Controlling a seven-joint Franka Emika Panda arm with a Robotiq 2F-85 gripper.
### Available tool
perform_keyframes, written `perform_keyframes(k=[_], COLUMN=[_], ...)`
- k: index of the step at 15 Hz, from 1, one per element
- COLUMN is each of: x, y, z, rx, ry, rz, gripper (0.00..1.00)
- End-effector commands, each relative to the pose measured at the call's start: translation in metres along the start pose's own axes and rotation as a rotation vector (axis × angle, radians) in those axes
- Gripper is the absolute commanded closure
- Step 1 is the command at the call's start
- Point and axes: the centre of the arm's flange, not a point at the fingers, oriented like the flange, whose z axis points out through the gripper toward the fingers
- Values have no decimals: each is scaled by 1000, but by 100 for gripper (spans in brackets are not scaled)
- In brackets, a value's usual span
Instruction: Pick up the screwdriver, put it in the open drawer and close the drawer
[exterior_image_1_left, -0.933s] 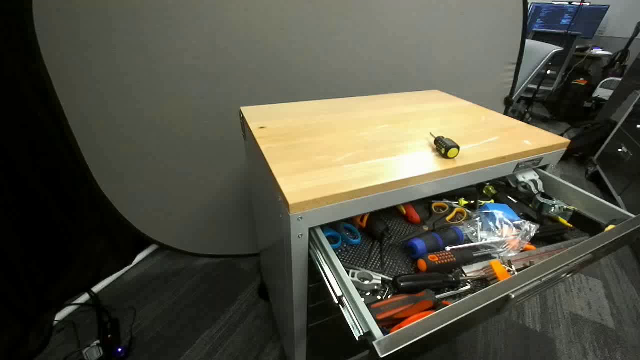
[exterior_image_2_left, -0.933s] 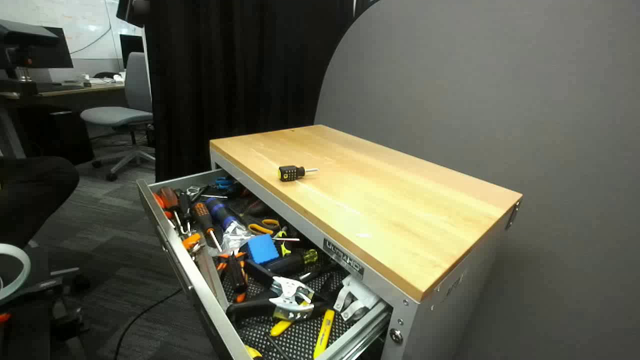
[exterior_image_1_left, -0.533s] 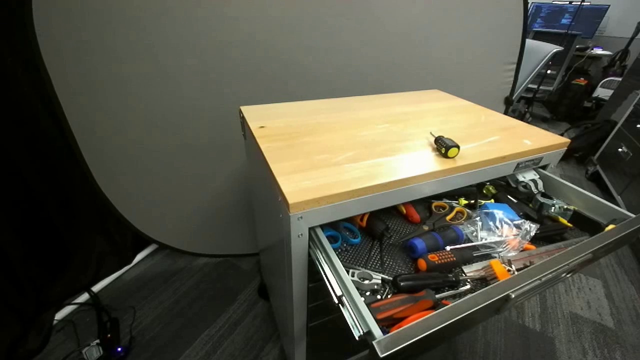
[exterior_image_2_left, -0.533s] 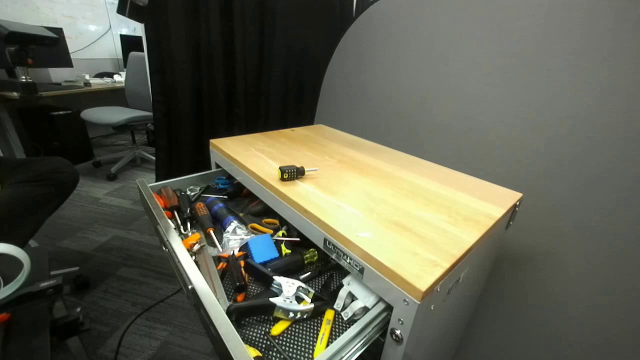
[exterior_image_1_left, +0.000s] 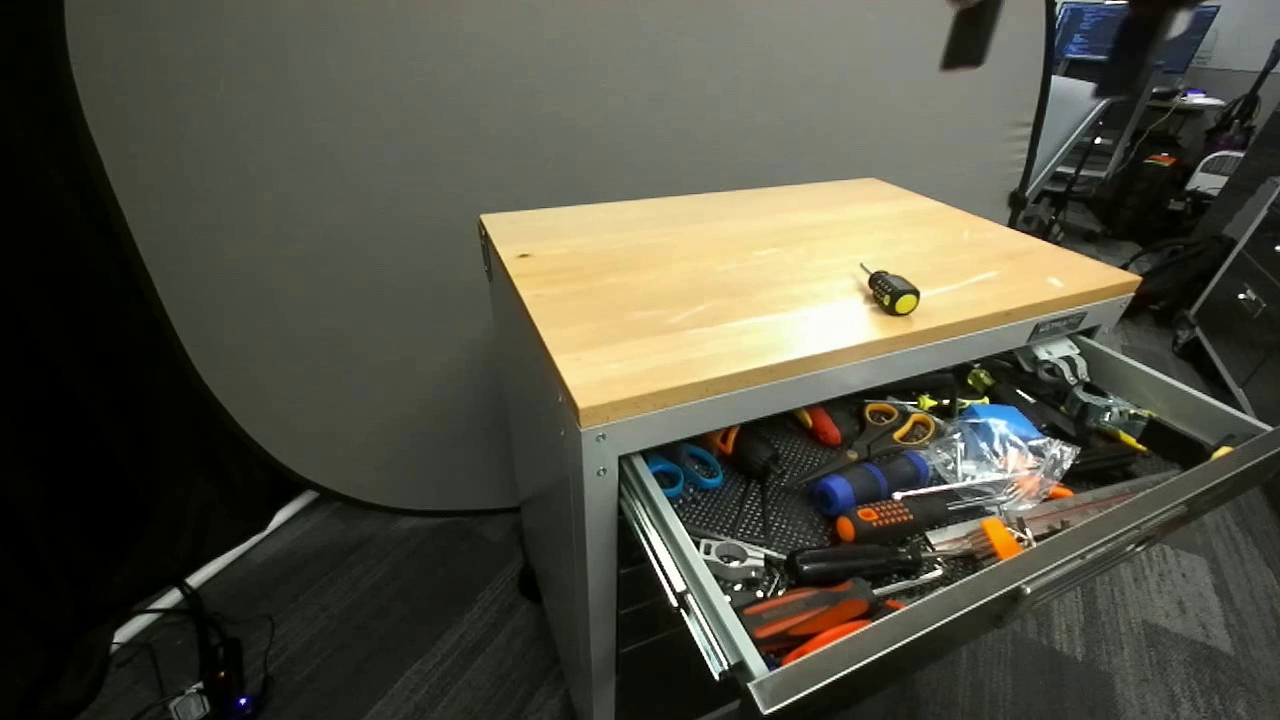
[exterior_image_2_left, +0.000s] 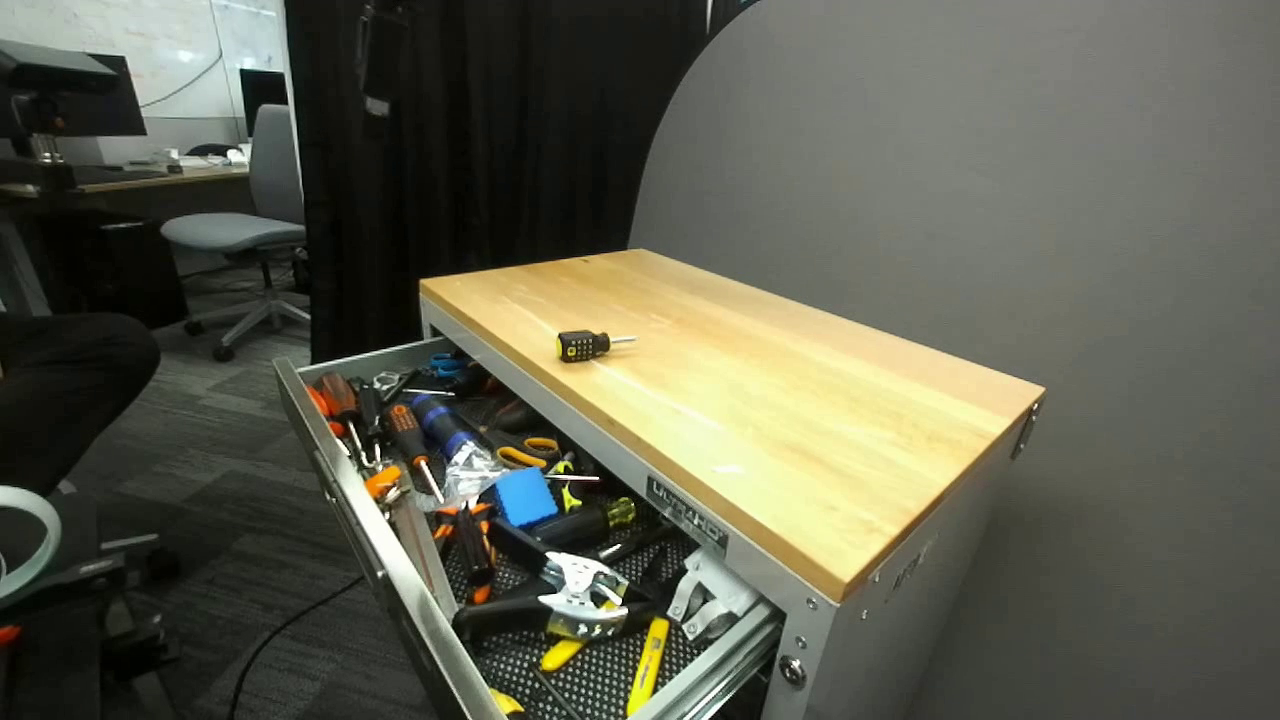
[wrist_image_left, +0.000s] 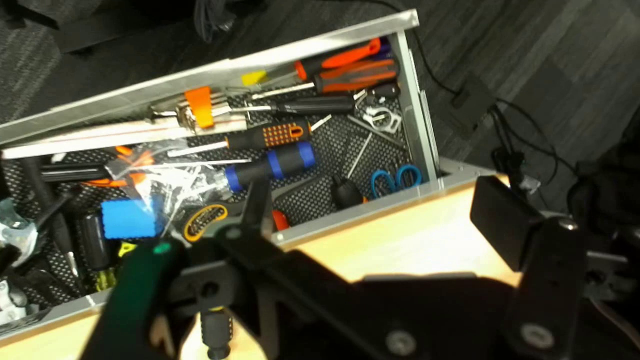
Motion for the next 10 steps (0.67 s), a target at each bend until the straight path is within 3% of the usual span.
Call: perform_keyframes(k=[1, 6, 10], x=[79, 164, 200], y=[-28, -19, -7], z=[35, 57, 55], rx=[18, -55, -117], ry=[96, 212, 232], rz=[127, 245, 282], gripper=[0, 0, 0])
